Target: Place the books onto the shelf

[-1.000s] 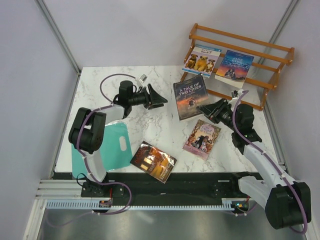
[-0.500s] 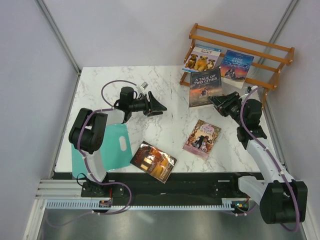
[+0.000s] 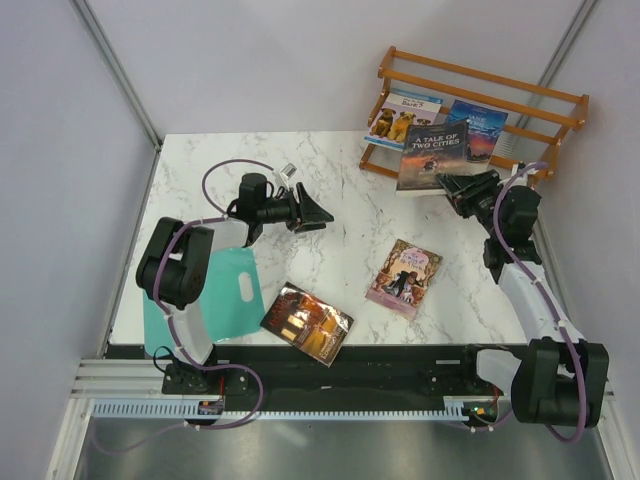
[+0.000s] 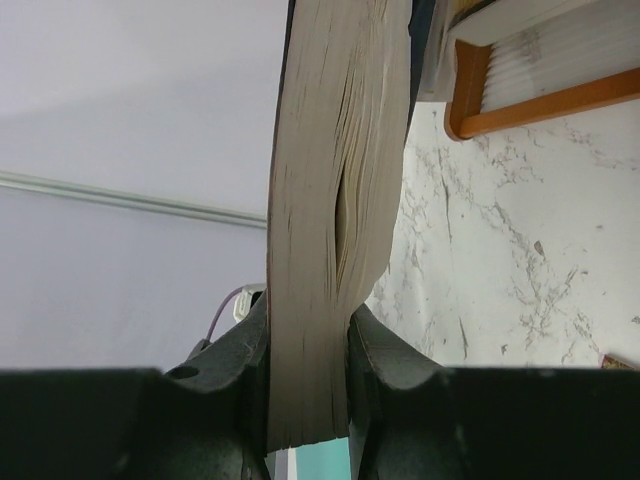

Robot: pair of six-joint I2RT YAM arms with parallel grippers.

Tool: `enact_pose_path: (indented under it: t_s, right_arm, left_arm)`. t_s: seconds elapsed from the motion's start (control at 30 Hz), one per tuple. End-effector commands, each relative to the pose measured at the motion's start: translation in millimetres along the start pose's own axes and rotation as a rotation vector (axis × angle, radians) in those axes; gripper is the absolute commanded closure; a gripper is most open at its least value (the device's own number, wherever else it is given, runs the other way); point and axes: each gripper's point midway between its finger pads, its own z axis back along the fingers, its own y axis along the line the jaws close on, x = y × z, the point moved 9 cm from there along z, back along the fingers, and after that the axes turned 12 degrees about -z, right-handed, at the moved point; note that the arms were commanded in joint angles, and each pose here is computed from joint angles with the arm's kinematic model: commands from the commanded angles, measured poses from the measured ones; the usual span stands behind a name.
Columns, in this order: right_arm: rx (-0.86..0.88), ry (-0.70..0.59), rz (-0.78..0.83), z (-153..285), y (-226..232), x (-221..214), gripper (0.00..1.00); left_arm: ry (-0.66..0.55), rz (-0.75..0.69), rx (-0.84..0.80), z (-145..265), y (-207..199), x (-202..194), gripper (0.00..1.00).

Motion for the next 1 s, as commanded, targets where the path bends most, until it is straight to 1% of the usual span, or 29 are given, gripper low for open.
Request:
enact_pose_path:
  t_s: [0.0, 0.5, 0.97]
  right_arm:
    - [0.264, -0.084, 0.072, 3.8, 58.7, 24.7, 1.0]
    - [0.325, -0.177, 0.045, 1.5, 67.5, 67.1, 1.0]
    - [0.291, -0.205, -0.013, -34.6, 43.4, 104.0, 1.0]
  left_arm:
    - [-0.016, -0.081, -0.05, 5.7, -17.1, 8.5, 0.3]
    - [-0.007, -0.077, -0.046, 8.4, -15.2, 1.8, 0.3]
    - [-0.009, -0.074, -0.032, 11.8, -14.1, -5.9, 0.3]
